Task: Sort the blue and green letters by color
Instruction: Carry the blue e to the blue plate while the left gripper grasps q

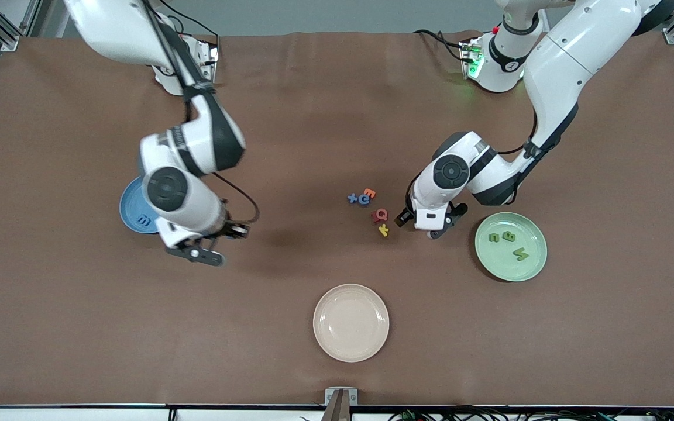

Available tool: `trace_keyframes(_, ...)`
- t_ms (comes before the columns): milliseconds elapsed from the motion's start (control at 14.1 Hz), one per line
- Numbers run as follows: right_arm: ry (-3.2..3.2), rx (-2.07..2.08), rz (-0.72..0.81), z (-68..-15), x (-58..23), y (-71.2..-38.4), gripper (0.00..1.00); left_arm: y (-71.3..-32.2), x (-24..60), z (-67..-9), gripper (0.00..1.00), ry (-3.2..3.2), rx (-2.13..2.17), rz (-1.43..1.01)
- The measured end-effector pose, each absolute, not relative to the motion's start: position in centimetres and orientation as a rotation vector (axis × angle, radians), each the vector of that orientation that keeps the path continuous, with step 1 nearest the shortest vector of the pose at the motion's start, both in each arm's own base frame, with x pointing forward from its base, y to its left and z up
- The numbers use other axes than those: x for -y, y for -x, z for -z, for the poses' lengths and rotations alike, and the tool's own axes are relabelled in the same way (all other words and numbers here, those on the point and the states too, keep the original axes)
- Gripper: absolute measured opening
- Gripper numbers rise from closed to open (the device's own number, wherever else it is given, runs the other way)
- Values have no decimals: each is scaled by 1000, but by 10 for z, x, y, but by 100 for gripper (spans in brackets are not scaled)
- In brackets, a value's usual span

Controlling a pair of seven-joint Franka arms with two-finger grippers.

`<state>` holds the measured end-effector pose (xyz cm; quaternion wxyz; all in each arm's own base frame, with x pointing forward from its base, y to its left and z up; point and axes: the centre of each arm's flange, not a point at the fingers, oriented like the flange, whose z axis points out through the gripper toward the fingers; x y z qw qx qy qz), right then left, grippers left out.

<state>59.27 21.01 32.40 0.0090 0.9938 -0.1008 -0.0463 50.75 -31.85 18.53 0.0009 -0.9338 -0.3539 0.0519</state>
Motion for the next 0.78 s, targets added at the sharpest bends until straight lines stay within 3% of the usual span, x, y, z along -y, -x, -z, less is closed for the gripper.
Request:
trace_keyframes(355, -3156, 121, 133, -294, -94, -524, 26, -505, 317, -170, 78, 2893, 1169, -104)
trace_keyframes(710, -3169, 55, 81, -261, -24, -490, 26, -505, 319, -171, 73, 2897, 1168, -101)
trace_keyframes(781, -3169, 41, 62, -255, -12, -486, 26, -505, 319, -171, 67, 2899, 1175, -99)
